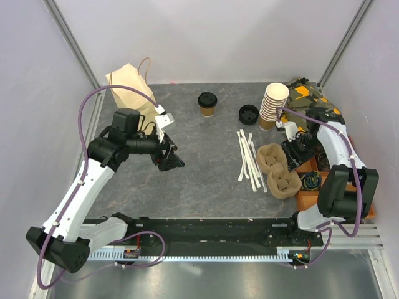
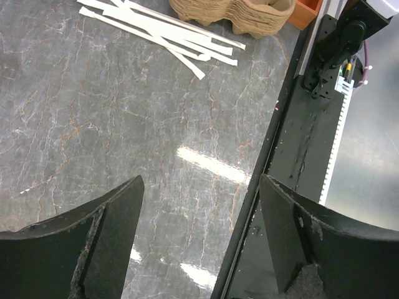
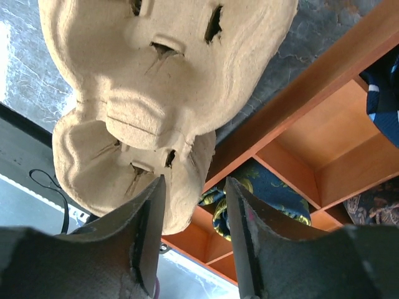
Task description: Pack the takeout coffee
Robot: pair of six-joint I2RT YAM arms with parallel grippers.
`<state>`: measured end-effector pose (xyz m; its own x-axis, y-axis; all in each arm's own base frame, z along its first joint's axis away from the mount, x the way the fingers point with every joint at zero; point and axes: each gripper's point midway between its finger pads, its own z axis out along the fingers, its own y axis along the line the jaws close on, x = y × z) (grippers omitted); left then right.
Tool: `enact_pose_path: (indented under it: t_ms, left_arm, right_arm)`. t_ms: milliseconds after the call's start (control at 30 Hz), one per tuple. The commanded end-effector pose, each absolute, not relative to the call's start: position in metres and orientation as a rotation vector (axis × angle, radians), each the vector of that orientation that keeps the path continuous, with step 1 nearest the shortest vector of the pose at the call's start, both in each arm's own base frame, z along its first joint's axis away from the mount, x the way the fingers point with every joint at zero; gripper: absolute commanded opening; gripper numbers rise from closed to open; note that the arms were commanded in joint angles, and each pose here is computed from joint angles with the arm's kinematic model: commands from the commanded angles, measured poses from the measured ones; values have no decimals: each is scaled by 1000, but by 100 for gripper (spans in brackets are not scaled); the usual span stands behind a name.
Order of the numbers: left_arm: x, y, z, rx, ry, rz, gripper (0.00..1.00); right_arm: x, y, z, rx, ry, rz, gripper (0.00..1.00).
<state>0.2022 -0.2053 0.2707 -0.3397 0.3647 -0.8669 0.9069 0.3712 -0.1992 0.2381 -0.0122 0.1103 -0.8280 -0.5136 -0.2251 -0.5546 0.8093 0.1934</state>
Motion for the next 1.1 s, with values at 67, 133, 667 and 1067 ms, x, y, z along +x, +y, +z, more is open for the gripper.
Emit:
enact_pose_path:
  t_ms: [67, 133, 667, 1067]
  left_arm:
    - [199, -211, 283, 1088, 1849, -968, 82]
    - [199, -212, 282, 1088, 1851, -970, 82]
    - [201, -212, 282, 1078, 1860, -969, 82]
    - [203, -211, 281, 1081, 1862, -960, 82]
  right_arm:
    - [249, -8, 111, -874, 2791, 354, 49]
    - [249, -8, 111, -879, 2792, 354, 46]
    - [252, -5, 106, -884, 2798, 356, 38]
    - [246, -2, 103, -897, 2812, 385, 35]
